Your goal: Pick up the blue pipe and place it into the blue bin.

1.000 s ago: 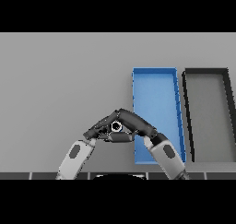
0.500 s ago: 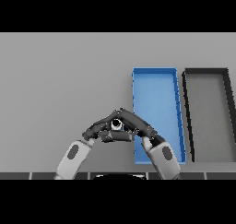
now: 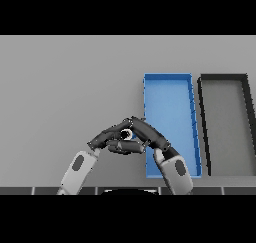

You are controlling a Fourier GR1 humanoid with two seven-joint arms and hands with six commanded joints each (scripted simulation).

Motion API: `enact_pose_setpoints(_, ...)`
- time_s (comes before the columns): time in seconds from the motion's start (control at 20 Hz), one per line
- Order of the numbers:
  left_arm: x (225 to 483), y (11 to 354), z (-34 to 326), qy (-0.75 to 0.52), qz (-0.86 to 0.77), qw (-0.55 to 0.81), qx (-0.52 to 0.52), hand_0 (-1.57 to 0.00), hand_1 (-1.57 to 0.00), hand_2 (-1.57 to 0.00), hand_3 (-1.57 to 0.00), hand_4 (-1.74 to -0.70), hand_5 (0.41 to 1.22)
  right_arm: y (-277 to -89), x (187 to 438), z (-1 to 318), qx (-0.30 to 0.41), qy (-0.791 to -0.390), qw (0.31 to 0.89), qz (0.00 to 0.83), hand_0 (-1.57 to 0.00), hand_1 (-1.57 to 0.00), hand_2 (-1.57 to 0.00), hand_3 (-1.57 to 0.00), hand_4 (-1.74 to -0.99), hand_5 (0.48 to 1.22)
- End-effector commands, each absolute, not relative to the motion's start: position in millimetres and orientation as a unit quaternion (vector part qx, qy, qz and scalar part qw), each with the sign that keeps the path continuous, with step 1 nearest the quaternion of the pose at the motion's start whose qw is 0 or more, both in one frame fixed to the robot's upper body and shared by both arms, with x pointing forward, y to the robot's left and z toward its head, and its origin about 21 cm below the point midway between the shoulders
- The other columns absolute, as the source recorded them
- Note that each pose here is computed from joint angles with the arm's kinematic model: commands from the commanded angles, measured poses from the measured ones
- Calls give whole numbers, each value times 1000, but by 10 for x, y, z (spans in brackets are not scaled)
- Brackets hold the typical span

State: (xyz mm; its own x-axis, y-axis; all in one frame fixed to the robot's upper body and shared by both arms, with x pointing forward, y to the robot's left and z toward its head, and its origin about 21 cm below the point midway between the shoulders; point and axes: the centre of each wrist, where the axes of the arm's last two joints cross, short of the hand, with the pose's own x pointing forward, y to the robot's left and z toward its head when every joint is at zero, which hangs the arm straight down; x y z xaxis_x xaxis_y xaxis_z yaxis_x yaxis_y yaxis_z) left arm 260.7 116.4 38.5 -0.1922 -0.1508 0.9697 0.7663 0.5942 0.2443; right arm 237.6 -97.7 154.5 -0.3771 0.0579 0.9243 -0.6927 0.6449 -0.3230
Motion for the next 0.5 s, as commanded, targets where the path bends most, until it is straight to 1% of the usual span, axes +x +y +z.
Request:
enact_pose_setpoints(0.0,2595,1135,378,-664,-382,600,-231,-64,-59,-58,-45,-974,607,-964,2375,1564,216,-748,514,361,-1570,-1570,-1570,-1570,-1499,1220)
enact_pose_setpoints(0.1,2613,1136,384,-661,-381,607,-223,-40,-38,-37,-29,-968,557,-952,2376,1557,225,-754,506,353,-1571,-1571,-1571,-1570,-1498,1220)
enact_pose_setpoints(0.25,2606,1114,400,-659,-379,610,-224,-20,-19,-18,-14,-971,519,-994,2417,1683,236,-758,511,330,-1571,-1571,-1571,-1571,-1496,1221)
enact_pose_setpoints(0.4,2579,1081,380,-655,-380,615,-217,-10,-9,-9,-7,-971,493,-1056,2482,1915,257,-748,526,313,-1571,-1571,-1571,-1571,-1494,1221)
enact_pose_setpoints(0.45,2622,1107,379,-652,-381,620,-212,-8,-7,-7,-5,-973,489,-1079,2482,1992,270,-752,523,297,-1571,-1571,-1571,-1571,-1494,1221)
